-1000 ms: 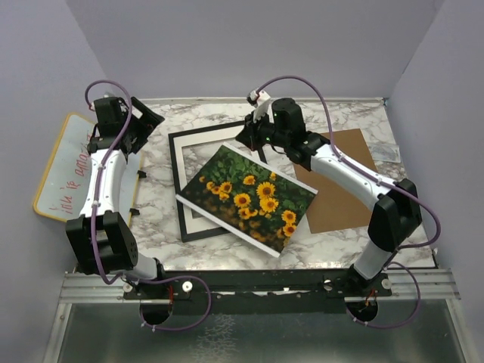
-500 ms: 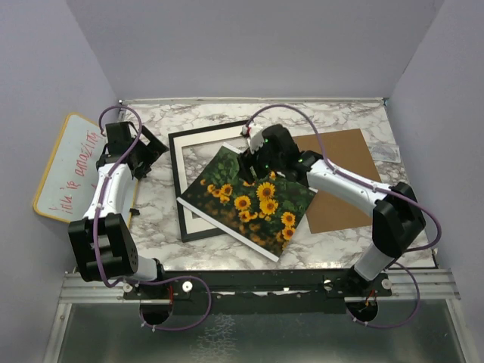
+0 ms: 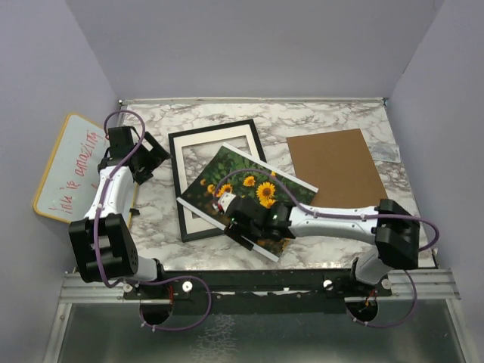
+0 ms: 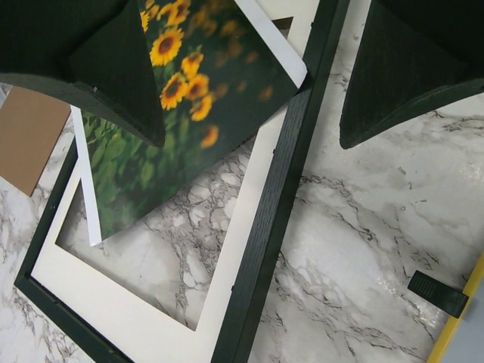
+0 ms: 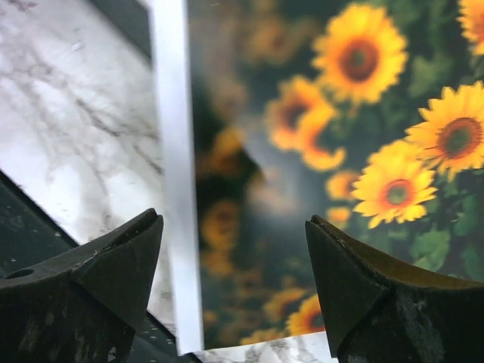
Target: Put the photo into the frame
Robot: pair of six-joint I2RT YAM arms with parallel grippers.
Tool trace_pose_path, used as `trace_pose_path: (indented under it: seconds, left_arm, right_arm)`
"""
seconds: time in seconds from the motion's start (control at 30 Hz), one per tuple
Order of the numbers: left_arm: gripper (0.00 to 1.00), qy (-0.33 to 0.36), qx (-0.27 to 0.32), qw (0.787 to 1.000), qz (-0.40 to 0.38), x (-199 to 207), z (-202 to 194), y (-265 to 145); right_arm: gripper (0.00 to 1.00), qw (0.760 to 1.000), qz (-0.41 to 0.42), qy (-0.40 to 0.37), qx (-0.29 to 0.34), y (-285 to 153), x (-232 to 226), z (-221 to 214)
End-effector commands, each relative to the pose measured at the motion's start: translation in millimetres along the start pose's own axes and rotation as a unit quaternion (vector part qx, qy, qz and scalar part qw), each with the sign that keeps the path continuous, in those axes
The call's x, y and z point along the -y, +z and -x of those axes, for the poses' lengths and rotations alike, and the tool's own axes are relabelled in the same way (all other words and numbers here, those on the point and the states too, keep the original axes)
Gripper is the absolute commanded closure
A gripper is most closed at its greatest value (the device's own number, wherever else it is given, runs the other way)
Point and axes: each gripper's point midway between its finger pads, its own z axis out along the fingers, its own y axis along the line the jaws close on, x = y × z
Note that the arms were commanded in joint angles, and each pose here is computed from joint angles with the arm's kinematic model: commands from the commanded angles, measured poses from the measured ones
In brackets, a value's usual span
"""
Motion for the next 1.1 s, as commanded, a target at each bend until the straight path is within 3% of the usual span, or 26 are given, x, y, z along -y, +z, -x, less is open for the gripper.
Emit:
trace_pose_path:
  seconds: [0.0, 0.27, 0.47, 0.77, 0.93, 1.07]
  left_arm:
    - [0.03, 0.029, -0.005, 1.0, -0.008, -2.7, -11.9, -10.8]
    - [0.02, 0.049, -0.007, 0.999, 0.017, -21.2, -26.2, -18.3]
    - [0.02, 0.057, -0.009, 0.998, 0.023, -24.5, -26.0, -15.7]
    - [0.02, 0.06, -0.001, 0.998, 0.014, -16.4, -17.3, -17.5]
    - [0.02, 0.058, -0.003, 0.998, 0.009, -15.2, -19.5, -18.0]
    - [0.02, 0.057, 0.001, 0.998, 0.006, -14.1, -19.3, -20.9]
  right_arm:
    - [0.19, 0.993, -0.092, -0.014, -0.075, -1.9, -15.1, -28.7]
    - [0.15, 0.954, -0.257, -0.05, -0.146, 12.4, -14.1, -67.1]
    - [0.15, 0.924, -0.351, -0.078, -0.13, 21.5, 10.5, -75.5]
    - [0.33, 0.931, -0.328, -0.105, -0.119, 54.8, 3.6, -94.8]
    - [0.38, 0.934, -0.315, -0.124, -0.115, 65.5, -0.5, -94.0]
    - [0.67, 0.942, -0.296, -0.109, -0.112, 61.3, -5.1, -91.1]
